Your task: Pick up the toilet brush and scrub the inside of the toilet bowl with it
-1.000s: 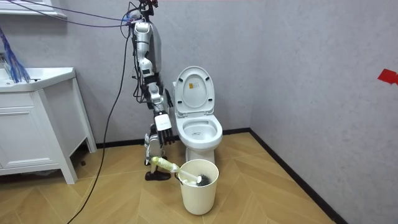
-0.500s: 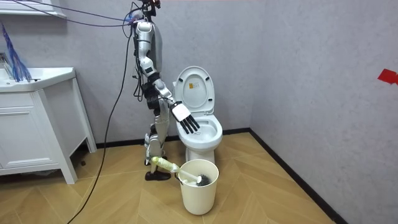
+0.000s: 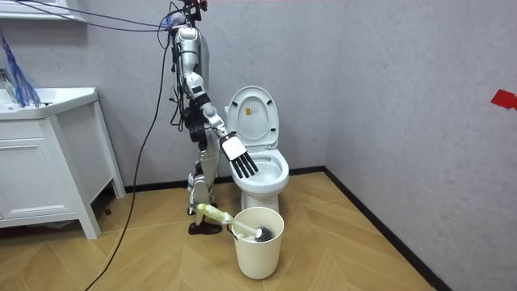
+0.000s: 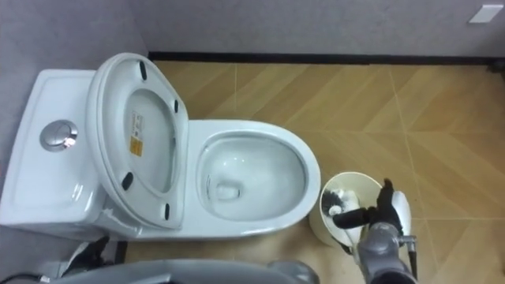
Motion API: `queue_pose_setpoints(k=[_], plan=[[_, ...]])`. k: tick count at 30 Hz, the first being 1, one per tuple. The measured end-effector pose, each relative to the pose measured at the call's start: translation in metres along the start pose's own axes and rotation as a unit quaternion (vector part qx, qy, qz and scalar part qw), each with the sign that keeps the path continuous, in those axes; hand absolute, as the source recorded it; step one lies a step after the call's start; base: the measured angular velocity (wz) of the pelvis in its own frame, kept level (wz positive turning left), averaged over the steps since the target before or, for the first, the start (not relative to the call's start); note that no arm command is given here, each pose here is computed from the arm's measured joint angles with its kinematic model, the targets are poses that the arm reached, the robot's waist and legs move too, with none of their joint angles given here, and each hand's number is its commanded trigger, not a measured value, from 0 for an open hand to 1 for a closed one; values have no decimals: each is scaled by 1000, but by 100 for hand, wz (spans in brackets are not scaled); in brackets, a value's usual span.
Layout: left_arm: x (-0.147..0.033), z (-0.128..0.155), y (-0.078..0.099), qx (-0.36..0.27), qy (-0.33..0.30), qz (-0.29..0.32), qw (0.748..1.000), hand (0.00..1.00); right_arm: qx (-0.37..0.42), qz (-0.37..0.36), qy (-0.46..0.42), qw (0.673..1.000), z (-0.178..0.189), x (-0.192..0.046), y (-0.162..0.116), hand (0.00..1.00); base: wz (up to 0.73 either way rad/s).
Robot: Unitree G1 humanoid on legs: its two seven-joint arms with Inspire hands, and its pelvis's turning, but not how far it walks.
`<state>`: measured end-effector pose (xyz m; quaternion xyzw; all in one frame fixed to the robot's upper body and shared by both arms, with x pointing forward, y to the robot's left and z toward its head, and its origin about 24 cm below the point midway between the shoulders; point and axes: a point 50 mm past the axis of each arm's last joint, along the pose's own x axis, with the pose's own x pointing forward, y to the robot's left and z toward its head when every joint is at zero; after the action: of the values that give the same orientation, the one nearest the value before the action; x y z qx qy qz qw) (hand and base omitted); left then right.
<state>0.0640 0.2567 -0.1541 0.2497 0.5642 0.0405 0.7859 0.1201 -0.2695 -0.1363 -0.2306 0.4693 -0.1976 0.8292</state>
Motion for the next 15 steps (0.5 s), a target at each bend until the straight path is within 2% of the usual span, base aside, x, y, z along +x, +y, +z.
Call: queue_pose_setpoints(k=[7,15], plan=[[2,4,10,26,-5,1,1000,0,30,-11,25,999,6,10,-17,0,6],[8,28,23,42,-35,12,998,0,57,-19,48,997,15,17,-27,0,5]])
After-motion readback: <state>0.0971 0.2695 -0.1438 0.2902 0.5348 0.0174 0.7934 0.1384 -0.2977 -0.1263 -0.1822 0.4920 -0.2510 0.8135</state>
